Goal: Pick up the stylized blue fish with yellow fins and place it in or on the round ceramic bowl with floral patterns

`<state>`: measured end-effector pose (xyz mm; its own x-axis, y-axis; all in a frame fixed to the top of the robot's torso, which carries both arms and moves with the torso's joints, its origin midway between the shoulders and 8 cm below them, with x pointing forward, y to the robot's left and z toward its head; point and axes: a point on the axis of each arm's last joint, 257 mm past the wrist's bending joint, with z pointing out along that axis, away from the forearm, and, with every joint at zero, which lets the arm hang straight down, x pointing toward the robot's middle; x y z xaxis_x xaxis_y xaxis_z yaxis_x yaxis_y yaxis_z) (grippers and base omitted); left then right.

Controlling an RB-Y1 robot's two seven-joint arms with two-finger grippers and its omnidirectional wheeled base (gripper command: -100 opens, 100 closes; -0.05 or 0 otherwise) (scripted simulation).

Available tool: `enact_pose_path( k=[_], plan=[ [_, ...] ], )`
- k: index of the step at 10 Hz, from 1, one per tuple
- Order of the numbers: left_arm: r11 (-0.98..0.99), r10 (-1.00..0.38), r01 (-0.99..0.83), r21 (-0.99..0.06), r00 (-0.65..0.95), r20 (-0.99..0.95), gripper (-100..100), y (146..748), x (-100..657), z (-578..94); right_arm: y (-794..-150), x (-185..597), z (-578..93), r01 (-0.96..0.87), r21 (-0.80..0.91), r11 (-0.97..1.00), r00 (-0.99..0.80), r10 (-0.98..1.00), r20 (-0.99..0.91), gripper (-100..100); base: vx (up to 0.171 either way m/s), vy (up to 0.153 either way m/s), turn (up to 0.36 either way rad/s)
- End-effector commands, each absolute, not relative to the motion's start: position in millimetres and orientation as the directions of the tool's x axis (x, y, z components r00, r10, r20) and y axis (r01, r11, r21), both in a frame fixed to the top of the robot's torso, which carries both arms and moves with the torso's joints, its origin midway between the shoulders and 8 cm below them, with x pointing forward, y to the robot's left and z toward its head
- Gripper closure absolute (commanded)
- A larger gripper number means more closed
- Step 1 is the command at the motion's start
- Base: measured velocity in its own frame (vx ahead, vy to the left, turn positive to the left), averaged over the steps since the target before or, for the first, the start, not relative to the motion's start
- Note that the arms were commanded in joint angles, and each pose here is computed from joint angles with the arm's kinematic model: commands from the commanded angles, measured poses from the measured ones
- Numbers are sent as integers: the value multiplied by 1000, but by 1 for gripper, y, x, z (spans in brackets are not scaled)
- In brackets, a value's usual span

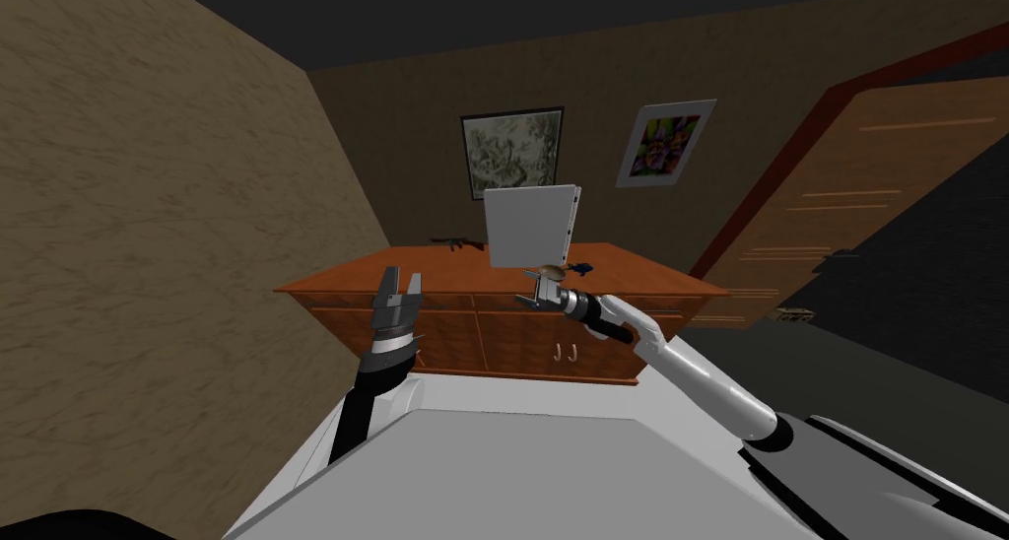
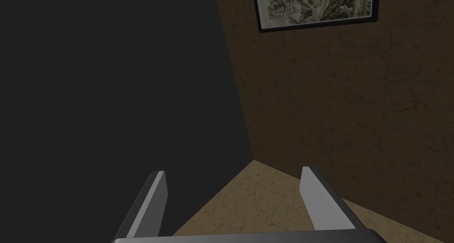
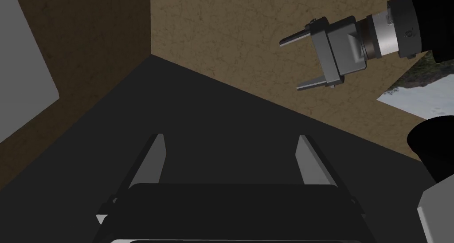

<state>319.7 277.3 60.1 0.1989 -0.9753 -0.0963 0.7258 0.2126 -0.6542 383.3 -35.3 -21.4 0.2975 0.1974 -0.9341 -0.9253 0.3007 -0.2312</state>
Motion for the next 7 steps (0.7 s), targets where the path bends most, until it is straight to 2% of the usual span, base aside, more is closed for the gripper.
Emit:
enact_pose_path(
  k=[1,7],
  plan=[
    [213,-975,726,-654,199,-96,0,277,320,60,-41,388,-29,-917,-275,289,323,133,-937,-100,-16,13,24],
    [213,-975,726,-654,199,-96,0,277,320,60,-79,420,-78,-867,-451,210,419,-182,-890,-100,-13,7,42]
  ],
)
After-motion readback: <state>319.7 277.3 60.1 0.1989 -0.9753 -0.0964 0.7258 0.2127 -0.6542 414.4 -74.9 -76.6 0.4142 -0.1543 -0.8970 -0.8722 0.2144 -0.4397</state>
